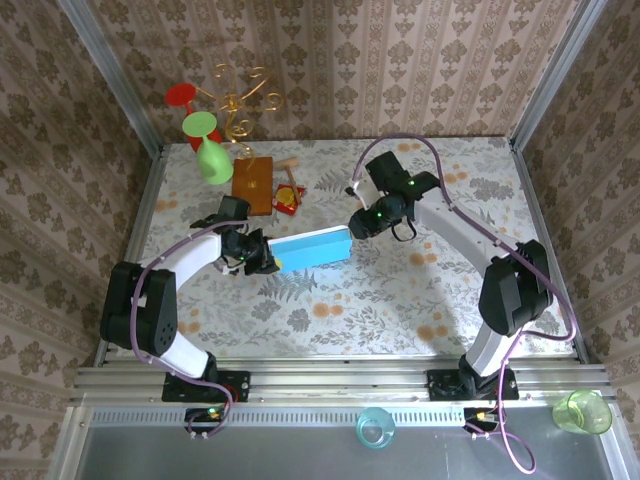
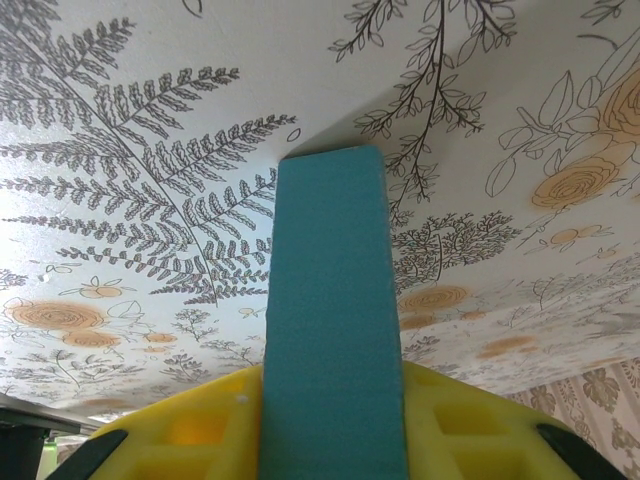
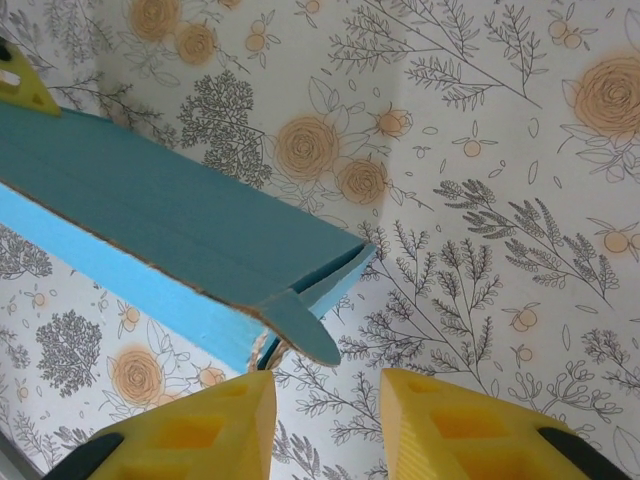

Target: Fold the paper box

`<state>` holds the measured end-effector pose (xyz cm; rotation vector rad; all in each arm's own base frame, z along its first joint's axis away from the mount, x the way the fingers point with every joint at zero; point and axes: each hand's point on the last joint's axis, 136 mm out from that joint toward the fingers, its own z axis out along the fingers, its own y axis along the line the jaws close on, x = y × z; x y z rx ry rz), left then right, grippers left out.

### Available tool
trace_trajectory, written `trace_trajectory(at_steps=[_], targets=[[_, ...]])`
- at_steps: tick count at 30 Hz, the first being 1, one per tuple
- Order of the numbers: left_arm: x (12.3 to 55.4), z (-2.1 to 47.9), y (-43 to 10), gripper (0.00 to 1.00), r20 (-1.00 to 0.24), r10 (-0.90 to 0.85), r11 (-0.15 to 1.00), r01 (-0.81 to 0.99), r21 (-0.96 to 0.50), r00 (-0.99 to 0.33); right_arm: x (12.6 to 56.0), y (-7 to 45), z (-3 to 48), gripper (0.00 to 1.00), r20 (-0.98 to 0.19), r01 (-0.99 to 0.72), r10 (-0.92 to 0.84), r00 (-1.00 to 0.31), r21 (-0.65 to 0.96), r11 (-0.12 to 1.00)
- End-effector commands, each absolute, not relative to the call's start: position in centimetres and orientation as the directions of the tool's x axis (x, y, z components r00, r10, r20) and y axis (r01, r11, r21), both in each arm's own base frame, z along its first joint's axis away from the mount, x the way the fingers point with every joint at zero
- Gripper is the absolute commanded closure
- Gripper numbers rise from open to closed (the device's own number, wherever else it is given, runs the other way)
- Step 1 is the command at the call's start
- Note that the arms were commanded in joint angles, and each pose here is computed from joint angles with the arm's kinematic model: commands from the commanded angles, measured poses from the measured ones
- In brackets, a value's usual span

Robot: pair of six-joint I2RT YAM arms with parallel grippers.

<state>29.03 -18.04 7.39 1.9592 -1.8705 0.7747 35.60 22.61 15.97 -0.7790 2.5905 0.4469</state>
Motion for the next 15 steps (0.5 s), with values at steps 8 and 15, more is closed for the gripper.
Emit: trace_trajectory(at_steps=[8,15], targets=[[28.2,4.7,-15.7,0.93,0.478,-0.877,-0.096,-0.993,-0.062,0.055,36.5,23.6,16.9,0.69,-0.471,-0.606,-0.472,-0.745,0.183,0.774],[28.4,4.6,-15.5,0.93,0.477,-0.877,-0.098,-0.994,-0.055,0.06,36.4,24.1,16.6,0.72,-0.461,-0.616,-0.48,-0.747,0.206,0.76]])
